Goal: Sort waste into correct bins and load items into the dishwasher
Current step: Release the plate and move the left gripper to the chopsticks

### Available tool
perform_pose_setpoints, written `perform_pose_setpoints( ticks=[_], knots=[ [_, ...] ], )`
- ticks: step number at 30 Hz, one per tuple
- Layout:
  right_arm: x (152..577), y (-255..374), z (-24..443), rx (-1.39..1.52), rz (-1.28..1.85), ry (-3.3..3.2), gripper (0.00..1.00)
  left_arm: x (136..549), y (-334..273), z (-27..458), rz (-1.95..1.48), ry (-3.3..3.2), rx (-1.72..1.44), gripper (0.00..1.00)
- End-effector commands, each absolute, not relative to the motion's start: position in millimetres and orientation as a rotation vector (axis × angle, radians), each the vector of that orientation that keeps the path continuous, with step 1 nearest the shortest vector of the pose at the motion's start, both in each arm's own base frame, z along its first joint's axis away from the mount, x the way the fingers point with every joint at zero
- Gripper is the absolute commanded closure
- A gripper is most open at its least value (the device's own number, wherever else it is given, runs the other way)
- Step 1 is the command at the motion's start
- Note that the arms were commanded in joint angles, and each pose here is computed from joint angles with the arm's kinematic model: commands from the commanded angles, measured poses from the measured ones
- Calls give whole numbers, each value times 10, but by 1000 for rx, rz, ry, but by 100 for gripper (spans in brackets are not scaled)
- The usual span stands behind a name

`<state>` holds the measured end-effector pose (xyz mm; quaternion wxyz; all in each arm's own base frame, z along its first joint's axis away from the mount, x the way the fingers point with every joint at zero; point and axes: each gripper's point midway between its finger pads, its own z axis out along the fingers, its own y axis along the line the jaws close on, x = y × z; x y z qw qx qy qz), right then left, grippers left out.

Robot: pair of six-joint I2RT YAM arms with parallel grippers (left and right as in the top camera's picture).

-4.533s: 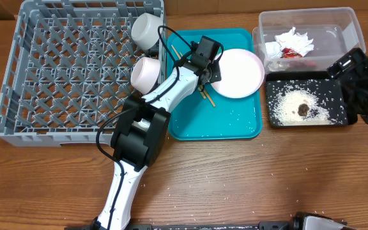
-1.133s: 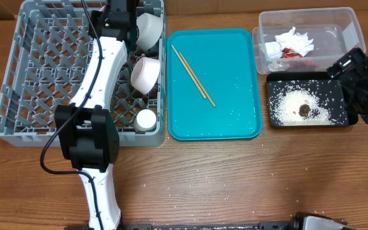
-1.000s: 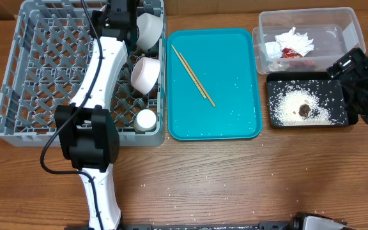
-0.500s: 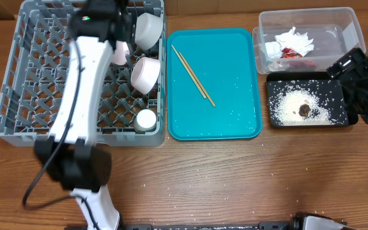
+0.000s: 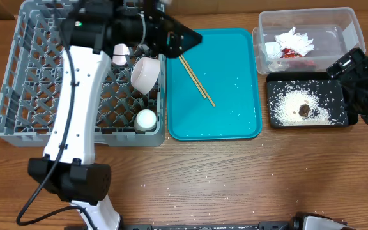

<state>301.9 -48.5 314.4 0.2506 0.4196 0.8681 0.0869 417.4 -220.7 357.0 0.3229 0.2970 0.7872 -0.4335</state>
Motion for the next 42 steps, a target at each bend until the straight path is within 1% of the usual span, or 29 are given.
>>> perform_pose_setpoints(
  ticks=[1, 9, 14, 17, 20, 24, 27, 29, 31, 33, 36, 38, 41, 42],
  knots=[
    [3013, -512, 3210, 1144, 232, 2335, 0, 3915, -2477, 3697, -1291, 1943, 931, 0],
    [3014, -512, 3210, 1144, 232, 2335, 0, 3780, -2696, 3698, -1255, 1846, 1081, 0],
    [3014, -512, 3210, 1144, 232, 2335, 0, 3891, -2790, 3462, -935, 1824, 1233, 0],
    [3013, -512, 3210, 1144, 232, 2335, 0, 3871, -2897, 3377, -814, 1794, 1322, 0],
    [3014, -512, 3210, 1144, 232, 2335, 0, 3921, -2959, 3282, -676, 1824, 1344, 0],
    [3013, -512, 3210, 1144, 232, 2335, 0, 4092, -2978, 3134, -393, 1962, 1244, 0],
    [3014, -512, 3210, 1144, 232, 2335, 0, 4274, -2924, 3117, -253, 2119, 930, 0],
    [3013, -512, 3210, 1144, 232, 2335, 0, 4336, -2863, 3032, -245, 2241, 655, 1],
    [3013, -512, 3210, 1144, 232, 2335, 0, 4324, -2869, 2869, -279, 2338, 494, 1],
    [3014, -512, 3210, 1144, 232, 2335, 0, 4313, -2896, 2657, -289, 2415, 433, 4],
    [3014, -512, 3210, 1144, 232, 2335, 0, 4336, -2888, 2352, -261, 2501, 398, 5],
    [3014, -512, 3210, 1144, 232, 2335, 0, 4384, -2867, 2161, -243, 2546, 373, 5],
    [3013, -512, 3210, 1144, 232, 2335, 0, 4518, -2859, 1831, -220, 2597, 338, 9],
    [3013, -512, 3210, 1144, 232, 2335, 0, 4528, -2861, 1805, -219, 2600, 335, 9]
  ],
)
